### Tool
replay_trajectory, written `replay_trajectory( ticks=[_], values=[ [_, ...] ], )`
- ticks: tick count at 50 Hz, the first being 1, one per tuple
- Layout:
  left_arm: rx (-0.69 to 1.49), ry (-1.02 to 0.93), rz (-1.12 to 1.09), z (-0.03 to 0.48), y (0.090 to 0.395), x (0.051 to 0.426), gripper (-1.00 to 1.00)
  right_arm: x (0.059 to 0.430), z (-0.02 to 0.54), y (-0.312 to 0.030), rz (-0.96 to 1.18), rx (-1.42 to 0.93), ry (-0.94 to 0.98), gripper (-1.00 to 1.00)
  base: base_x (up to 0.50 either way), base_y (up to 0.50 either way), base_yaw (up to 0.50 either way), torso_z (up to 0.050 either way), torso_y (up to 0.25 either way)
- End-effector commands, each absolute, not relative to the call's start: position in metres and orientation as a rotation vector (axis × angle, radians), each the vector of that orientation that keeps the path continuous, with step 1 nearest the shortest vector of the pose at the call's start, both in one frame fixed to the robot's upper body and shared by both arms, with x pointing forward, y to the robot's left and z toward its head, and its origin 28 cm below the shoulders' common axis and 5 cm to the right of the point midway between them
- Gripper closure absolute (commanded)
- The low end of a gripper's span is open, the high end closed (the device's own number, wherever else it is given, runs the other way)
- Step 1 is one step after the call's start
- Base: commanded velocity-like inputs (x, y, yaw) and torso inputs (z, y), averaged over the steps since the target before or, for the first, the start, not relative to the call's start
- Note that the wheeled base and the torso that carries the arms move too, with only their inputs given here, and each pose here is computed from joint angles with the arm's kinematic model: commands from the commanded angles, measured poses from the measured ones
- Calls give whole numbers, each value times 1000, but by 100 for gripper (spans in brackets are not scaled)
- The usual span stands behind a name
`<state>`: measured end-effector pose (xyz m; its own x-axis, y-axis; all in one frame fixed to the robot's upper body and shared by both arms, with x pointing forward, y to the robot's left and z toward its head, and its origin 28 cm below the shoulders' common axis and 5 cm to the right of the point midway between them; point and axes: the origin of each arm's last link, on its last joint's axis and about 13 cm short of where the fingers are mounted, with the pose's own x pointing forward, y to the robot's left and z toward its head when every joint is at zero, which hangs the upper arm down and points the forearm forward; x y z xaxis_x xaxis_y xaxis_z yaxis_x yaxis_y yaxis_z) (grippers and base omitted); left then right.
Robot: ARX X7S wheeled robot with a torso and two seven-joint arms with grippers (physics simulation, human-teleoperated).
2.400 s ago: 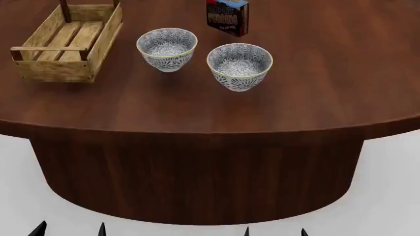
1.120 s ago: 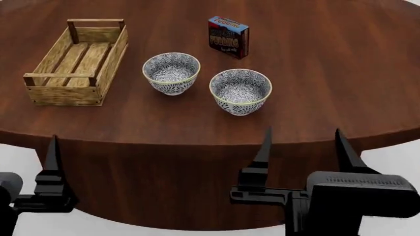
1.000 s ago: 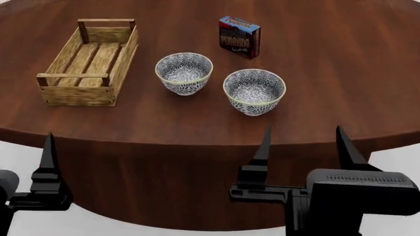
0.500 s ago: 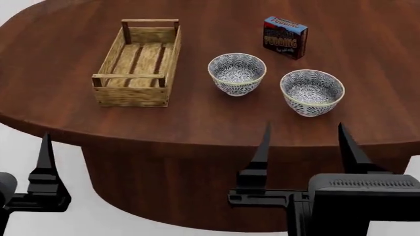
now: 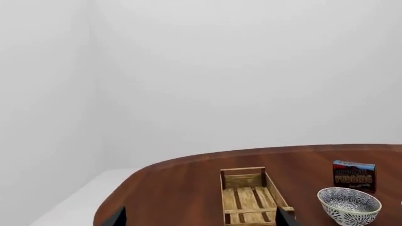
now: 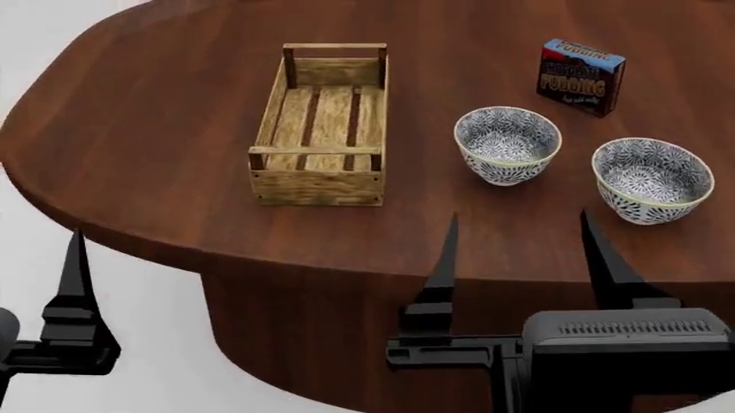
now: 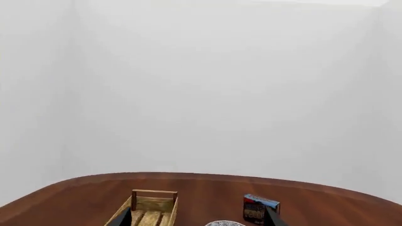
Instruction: Stack the left bowl on the right bowl and place them in the tray.
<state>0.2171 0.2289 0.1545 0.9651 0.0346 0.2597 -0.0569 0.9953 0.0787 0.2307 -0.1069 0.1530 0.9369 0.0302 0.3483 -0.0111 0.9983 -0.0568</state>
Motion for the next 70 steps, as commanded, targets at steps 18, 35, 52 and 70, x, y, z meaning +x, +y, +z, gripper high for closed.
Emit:
replay_trajectory(
  ticks=[18,35,52,70],
  values=[
    [96,-271,30,156,226,211,-100,226,156,-109,43,-25,-374,-100,495,79,0,0,0],
    [95,-296,30,159,227,207,-100,223,159,-108,46,-20,-381,-100,500,0,0,0,1],
    [88,-301,-7,158,225,207,-100,224,158,-109,45,-17,-374,-100,500,0,0,0,1],
    [84,-319,-19,160,225,204,-100,222,160,-110,41,-12,-379,-100,500,0,0,0,1]
  ],
)
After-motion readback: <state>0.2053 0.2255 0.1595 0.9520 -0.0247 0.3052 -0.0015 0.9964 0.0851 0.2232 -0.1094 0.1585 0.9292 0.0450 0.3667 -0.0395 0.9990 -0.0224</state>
